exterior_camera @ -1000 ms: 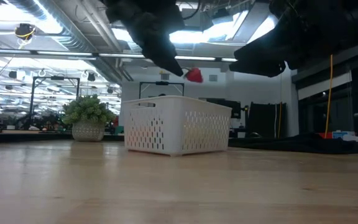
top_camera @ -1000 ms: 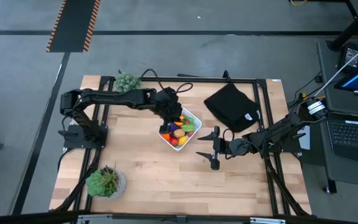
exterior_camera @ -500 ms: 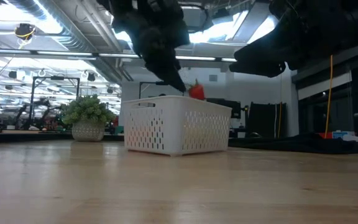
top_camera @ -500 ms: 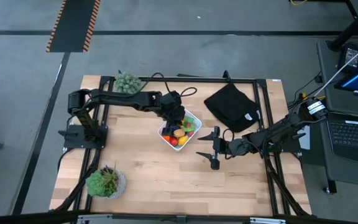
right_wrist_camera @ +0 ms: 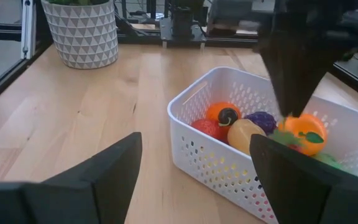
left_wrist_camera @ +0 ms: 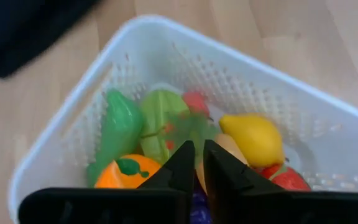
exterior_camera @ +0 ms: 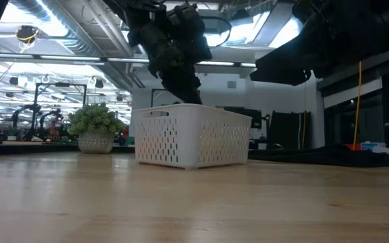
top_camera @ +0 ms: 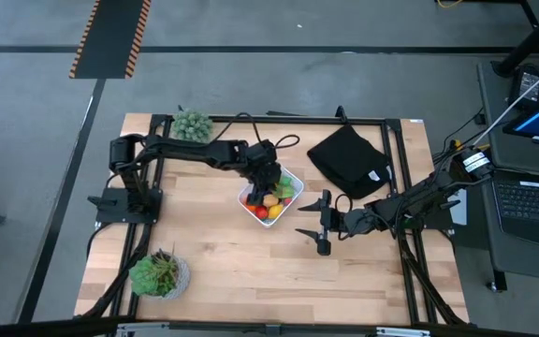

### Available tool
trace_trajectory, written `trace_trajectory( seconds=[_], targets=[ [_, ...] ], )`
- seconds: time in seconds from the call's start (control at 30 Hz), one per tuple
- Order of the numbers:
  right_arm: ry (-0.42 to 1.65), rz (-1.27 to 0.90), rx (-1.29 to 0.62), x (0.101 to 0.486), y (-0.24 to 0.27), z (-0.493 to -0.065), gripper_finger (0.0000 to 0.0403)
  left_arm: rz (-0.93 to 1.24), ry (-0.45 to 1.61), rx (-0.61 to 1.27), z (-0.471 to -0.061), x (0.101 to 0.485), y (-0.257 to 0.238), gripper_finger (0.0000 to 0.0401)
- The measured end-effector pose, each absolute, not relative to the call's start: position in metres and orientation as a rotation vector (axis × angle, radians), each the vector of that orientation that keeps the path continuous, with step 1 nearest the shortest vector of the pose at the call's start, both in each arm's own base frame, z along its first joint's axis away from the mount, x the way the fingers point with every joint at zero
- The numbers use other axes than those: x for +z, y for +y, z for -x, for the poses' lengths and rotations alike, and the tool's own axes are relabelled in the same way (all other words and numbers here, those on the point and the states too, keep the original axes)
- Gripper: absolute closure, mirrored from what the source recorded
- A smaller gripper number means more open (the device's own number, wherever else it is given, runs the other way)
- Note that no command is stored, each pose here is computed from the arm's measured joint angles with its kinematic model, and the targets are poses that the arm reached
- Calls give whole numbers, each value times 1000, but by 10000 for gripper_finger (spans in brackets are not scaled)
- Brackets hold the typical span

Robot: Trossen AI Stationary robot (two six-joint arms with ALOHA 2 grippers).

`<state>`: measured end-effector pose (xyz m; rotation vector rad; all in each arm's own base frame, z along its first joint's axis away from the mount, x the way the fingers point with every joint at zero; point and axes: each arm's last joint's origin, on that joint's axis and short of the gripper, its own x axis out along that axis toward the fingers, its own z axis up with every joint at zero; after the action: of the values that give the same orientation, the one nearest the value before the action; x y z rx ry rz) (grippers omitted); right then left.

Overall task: Pick and placing Produce into tupperware
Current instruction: Put the strawberry into the white bin, then return to Home Position

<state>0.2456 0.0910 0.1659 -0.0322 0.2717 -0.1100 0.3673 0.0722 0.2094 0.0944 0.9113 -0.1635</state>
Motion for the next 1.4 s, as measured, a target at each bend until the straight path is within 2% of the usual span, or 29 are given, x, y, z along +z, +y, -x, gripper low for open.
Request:
trace_trajectory(
  seconds=[0.37, 0.53, 0.7, 0.93, 1.03, 1.17, 1.4],
  targets=[
    [273, 34, -110, 166, 91, -246, 103, -128, 891, -164, -362, 221, 71, 329],
    [258, 30, -110, 168, 91, -246, 103, -145, 802, -154, -345, 260, 70, 338],
    [228, 9, -102, 171, 92, -247, 103, -108, 654, -185, -308, 287, 66, 357],
    [222, -16, -82, 171, 92, -247, 103, -54, 406, -275, -247, 258, 40, 378],
    [219, -20, -82, 172, 92, -247, 103, -64, 293, -203, -221, 243, 37, 386],
    [209, -29, -68, 173, 93, -247, 103, -81, 138, -118, -188, 241, 39, 397],
    [194, -35, -51, 174, 93, -248, 103, -85, 10, -49, -139, 239, 41, 396]
  ],
)
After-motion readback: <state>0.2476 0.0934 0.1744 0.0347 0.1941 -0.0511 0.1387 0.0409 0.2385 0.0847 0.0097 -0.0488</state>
